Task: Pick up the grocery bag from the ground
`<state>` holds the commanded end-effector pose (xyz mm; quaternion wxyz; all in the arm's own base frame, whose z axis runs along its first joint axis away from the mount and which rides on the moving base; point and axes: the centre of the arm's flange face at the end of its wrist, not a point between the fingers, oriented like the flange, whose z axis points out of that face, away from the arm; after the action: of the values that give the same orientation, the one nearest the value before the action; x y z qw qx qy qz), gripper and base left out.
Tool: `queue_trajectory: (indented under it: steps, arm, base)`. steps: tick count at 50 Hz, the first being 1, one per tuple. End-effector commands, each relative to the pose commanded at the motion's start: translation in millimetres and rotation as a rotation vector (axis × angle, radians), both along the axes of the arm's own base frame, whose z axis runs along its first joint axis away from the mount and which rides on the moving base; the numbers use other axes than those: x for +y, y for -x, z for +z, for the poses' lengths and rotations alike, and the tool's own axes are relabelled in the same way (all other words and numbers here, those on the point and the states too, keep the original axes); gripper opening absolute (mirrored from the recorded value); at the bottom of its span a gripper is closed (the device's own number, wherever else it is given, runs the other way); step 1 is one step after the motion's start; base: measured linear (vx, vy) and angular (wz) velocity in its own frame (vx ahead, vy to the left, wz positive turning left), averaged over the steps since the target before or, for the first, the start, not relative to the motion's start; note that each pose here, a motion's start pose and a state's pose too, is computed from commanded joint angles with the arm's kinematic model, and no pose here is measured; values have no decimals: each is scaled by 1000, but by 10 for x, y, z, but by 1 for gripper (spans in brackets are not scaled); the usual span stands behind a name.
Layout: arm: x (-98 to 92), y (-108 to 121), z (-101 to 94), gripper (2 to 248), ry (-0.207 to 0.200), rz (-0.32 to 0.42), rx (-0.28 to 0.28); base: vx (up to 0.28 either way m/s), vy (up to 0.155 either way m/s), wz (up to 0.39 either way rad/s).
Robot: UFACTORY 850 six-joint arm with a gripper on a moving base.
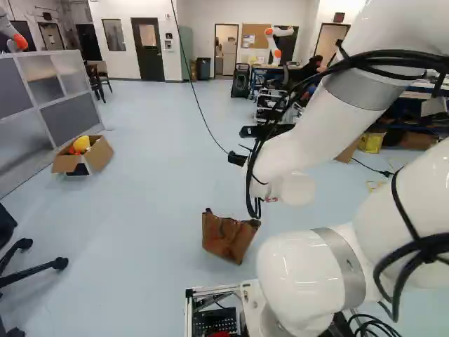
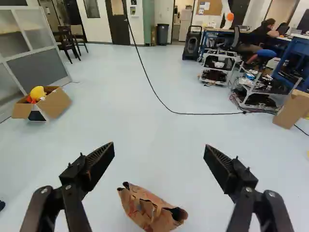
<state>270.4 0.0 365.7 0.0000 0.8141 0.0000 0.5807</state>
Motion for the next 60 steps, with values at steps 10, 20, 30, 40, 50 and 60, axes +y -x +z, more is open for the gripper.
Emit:
queue_trajectory:
  steps: [10, 20, 30, 40, 50, 60]
  arm:
    - [0, 2, -5, 247, 0, 0, 6]
    - [0, 21, -72, 247, 0, 0, 87]
    - [0, -91, -129, 247, 0, 0, 192]
    - [0, -275, -187, 247, 0, 0, 310]
    - [0, -444, -253, 247, 0, 0, 437]
    - [0, -587, -319, 247, 0, 0, 565]
  base:
    - [0, 0, 0]
    - [0, 0, 0]
    - [0, 0, 0]
    - [0, 0, 0]
    - [0, 0, 0]
    - [0, 0, 0]
